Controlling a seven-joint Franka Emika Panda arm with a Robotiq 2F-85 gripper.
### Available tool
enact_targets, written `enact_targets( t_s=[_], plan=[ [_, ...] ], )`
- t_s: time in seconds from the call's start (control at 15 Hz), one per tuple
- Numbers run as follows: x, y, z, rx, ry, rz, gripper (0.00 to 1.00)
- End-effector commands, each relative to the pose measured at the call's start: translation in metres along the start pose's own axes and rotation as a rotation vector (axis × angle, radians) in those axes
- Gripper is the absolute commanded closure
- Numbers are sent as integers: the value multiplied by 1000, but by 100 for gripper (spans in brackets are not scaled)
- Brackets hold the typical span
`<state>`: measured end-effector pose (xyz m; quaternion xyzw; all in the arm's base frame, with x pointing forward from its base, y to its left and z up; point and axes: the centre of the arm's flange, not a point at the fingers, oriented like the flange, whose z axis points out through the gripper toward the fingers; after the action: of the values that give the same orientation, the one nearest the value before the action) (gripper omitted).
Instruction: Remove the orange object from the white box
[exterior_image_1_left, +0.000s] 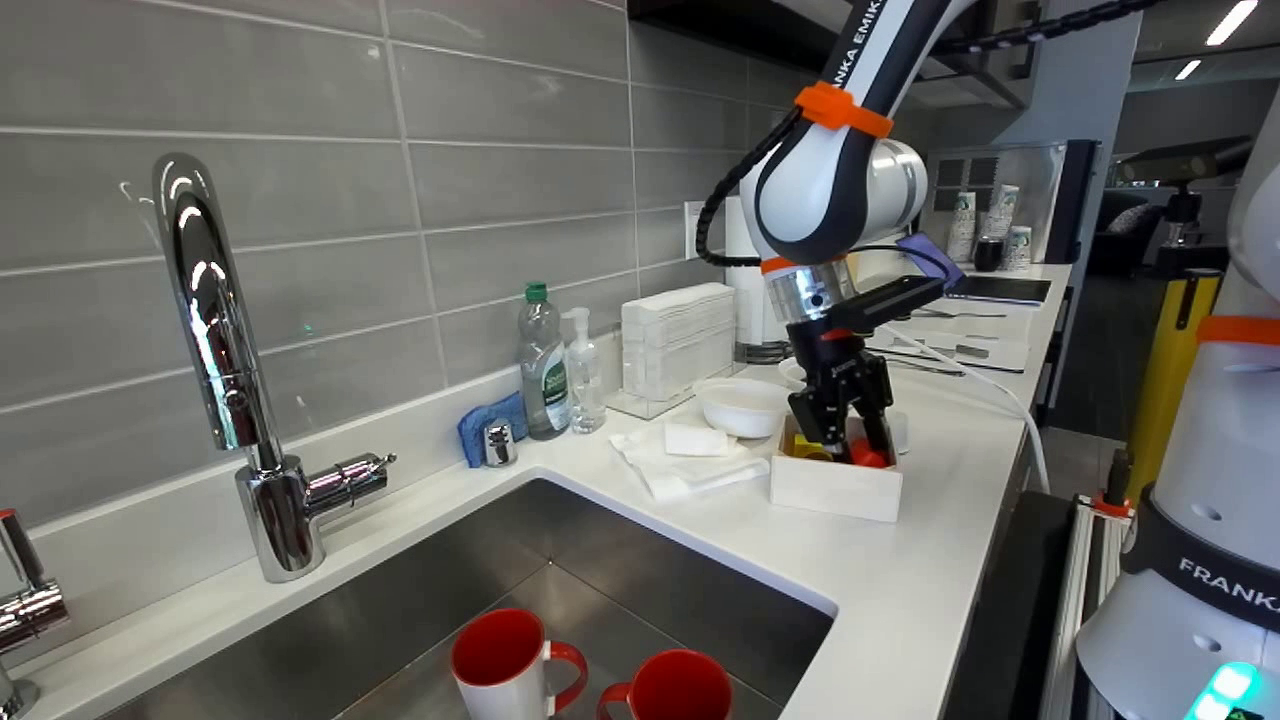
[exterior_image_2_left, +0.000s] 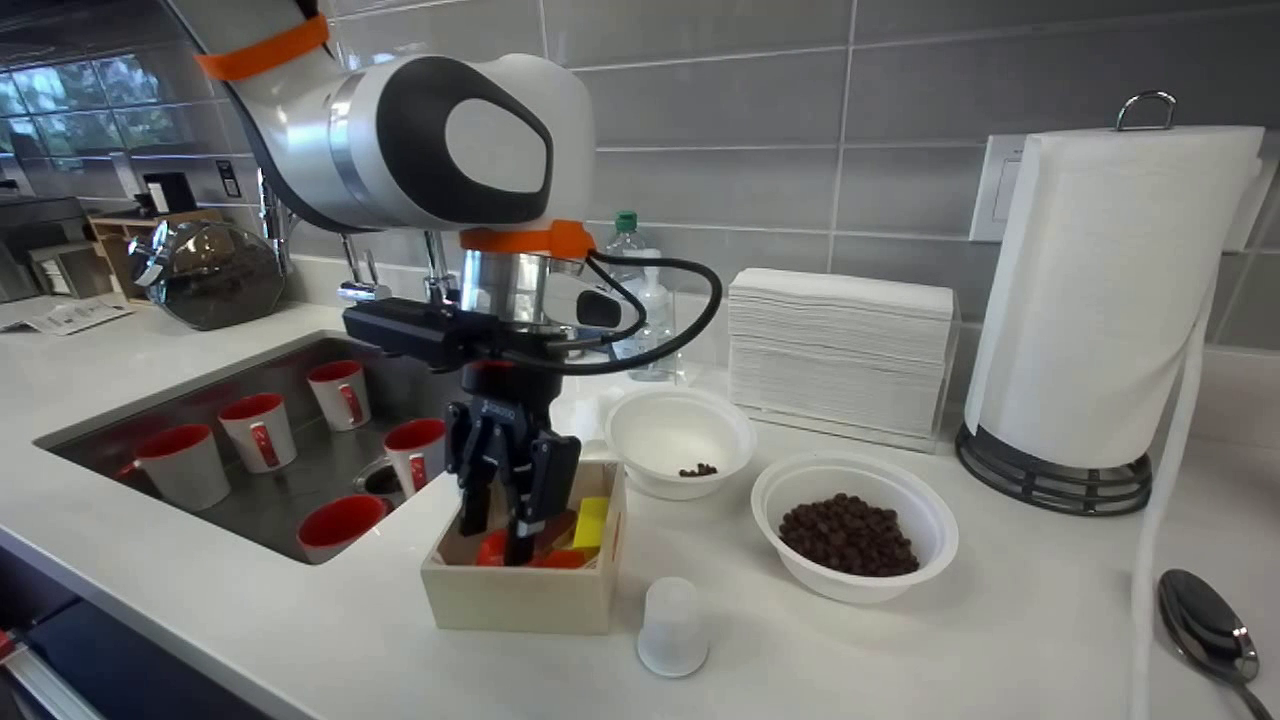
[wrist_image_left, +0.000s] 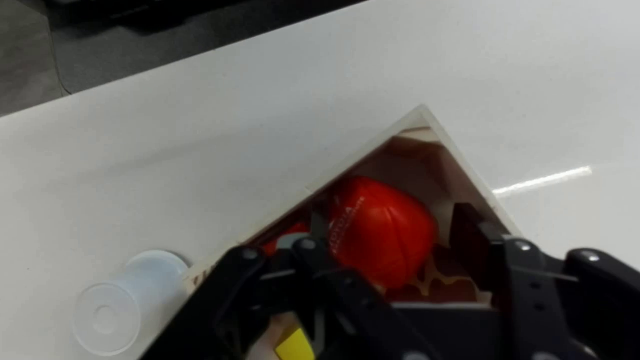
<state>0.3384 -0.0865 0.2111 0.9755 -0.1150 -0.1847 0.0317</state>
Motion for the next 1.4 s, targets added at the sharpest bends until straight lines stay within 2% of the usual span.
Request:
enact_targets(
  t_s=[0.0, 0.07, 0.13, 0.2, 0.4, 0.67, 1.13, 1.33],
  plan=[
    [-15, -2, 12, -5, 24, 10, 40],
    [-14, -2, 13, -10, 25, 9, 46],
    [-14, -2, 14, -13, 24, 8, 65],
    [-14, -2, 16, -17, 22, 6, 69],
    [-16, -1, 20, -21, 16, 3, 96],
    [-18, -3, 6, -7, 5, -7, 96],
    [-30, -11, -64, 17, 5, -37, 96],
    [-32, 0, -97, 14, 78, -2, 96]
  ],
)
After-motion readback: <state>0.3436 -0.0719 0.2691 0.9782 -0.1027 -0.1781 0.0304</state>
